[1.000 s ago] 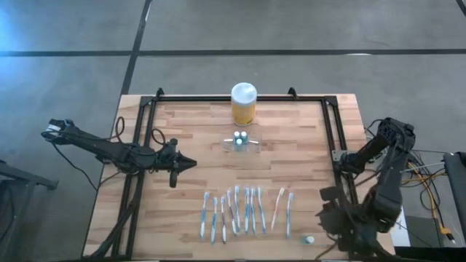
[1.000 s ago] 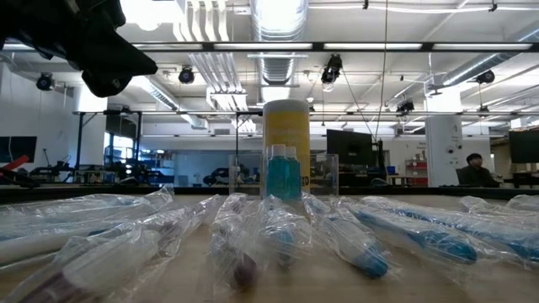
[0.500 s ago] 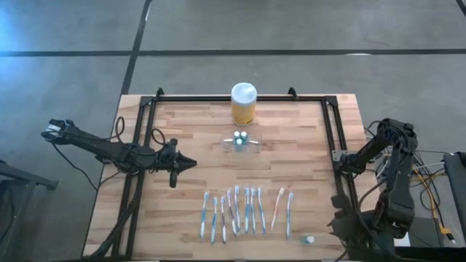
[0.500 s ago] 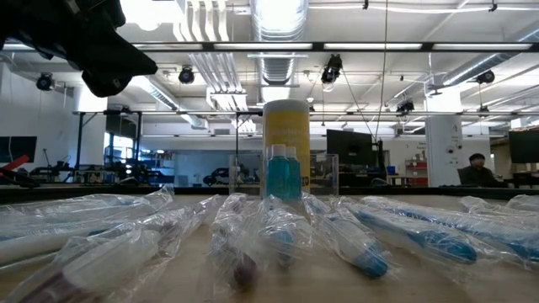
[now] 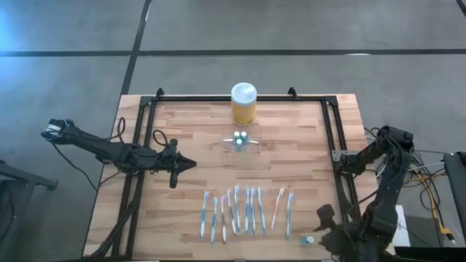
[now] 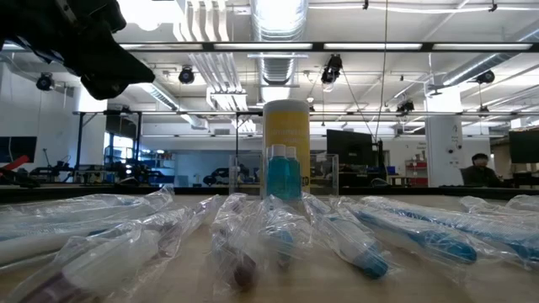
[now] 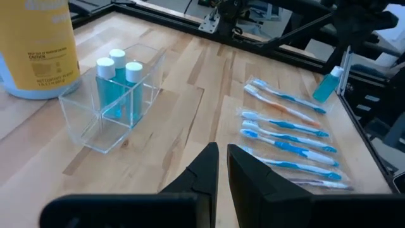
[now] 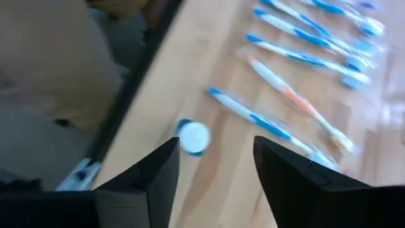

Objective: Pick & Place toothbrushing station
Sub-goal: Put the blue mouthwash into the transparent organizer, then put the blue toothbrush into the transparent organizer

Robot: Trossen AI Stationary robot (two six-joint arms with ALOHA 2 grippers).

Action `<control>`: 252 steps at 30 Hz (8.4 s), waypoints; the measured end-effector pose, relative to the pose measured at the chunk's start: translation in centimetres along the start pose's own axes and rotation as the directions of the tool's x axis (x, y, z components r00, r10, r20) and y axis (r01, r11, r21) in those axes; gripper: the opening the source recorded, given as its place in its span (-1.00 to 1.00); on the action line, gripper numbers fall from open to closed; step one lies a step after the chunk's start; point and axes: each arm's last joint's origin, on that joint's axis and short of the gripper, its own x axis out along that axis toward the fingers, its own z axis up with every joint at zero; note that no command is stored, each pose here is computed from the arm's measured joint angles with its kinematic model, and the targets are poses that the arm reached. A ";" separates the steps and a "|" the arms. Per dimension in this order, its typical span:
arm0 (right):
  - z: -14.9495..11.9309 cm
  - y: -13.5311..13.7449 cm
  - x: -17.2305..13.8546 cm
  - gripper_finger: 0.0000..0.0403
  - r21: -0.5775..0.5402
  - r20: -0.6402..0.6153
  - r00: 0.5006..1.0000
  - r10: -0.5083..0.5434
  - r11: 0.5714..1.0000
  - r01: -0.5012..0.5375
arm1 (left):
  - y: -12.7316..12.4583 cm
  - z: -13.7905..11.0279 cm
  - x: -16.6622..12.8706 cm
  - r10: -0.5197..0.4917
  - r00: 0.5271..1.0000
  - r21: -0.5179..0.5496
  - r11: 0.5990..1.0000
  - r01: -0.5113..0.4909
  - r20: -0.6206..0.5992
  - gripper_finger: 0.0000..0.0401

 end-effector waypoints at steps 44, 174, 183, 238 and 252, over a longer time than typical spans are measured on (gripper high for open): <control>-2.4 0.5 5.1 0.12 0.008 0.106 0.993 0.045 0.999 -0.046 | 0.2 0.1 0.0 0.055 0.998 0.077 0.995 -0.056 0.025 -0.82; 5.6 -43.7 12.4 -0.56 -0.018 -0.101 0.994 -0.029 0.999 0.028 | 0.2 0.0 0.0 0.057 0.998 0.260 0.964 -0.060 0.020 -0.82; 4.9 -44.2 13.8 -0.55 -0.017 -0.128 0.992 -0.009 1.000 0.007 | 0.2 0.0 0.0 0.058 0.998 0.263 0.963 -0.060 0.018 -0.82; -4.0 -32.6 4.0 -0.95 0.124 0.679 0.732 -0.049 0.991 -0.048 | -1.3 -2.6 2.2 -0.066 0.938 -0.145 0.989 0.017 -0.340 -0.98; -7.5 -31.2 7.0 -0.96 0.144 0.698 0.711 -0.091 0.990 -0.014 | -7.0 -2.8 5.4 -0.129 0.752 -0.289 0.954 -0.085 -0.646 -0.97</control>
